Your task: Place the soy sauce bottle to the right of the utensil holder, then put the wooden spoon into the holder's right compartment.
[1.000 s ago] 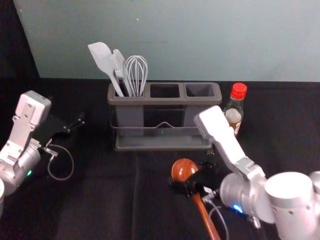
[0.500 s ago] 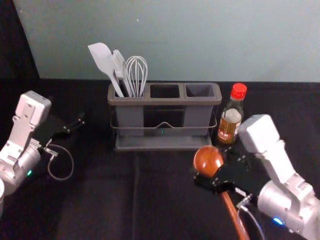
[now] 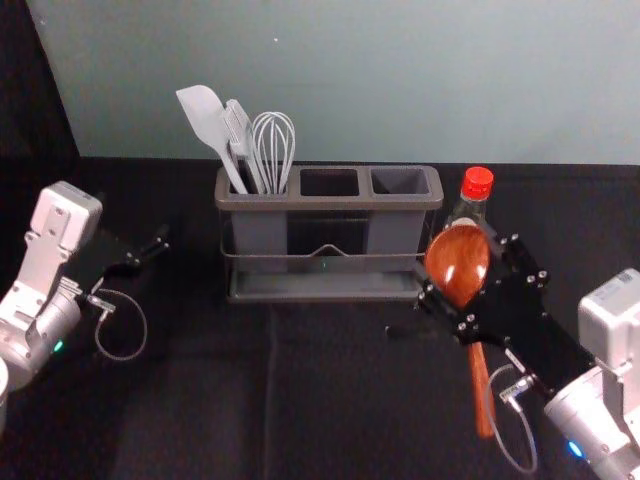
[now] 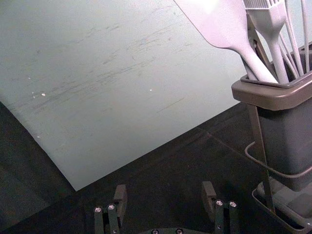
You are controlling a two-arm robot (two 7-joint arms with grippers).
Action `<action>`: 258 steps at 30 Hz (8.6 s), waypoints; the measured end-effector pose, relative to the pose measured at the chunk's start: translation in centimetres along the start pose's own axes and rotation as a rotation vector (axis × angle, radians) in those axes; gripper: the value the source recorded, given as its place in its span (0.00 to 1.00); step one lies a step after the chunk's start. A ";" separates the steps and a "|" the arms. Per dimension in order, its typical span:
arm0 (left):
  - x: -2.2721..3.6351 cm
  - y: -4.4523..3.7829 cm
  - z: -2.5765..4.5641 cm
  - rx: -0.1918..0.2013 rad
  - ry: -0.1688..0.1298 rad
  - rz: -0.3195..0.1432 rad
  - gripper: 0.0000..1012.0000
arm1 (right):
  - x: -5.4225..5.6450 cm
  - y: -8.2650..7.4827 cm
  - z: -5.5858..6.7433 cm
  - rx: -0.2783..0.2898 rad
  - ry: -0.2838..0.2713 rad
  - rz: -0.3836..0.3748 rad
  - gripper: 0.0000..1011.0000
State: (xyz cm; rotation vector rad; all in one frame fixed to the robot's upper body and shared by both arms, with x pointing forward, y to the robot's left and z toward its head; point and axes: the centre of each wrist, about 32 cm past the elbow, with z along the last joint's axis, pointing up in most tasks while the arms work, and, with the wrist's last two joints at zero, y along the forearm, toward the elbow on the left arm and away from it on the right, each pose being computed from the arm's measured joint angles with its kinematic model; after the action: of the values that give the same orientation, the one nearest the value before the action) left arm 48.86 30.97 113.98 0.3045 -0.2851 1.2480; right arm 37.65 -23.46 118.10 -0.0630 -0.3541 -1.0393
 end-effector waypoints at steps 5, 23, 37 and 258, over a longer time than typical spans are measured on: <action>0.00 0.00 0.00 0.000 0.000 0.000 0.99 | -0.2 -0.2 -0.7 0.089 -0.020 -0.045 0.83; 0.00 0.00 0.00 0.000 0.000 0.000 0.99 | -0.2 -0.2 -0.9 0.095 -0.018 -0.053 0.83; 0.00 0.00 0.00 0.000 0.000 0.000 0.99 | 1.6 2.1 -0.2 0.270 -0.043 -0.062 0.83; 0.00 0.00 0.00 0.000 0.000 0.000 0.99 | 12.5 9.6 -7.8 -0.215 -0.001 -0.211 0.99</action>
State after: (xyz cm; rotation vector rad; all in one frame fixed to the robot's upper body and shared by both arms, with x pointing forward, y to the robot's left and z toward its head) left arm 48.86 30.96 113.98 0.3044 -0.2851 1.2479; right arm 53.52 -30.63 115.82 -0.2230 -0.2525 -1.2840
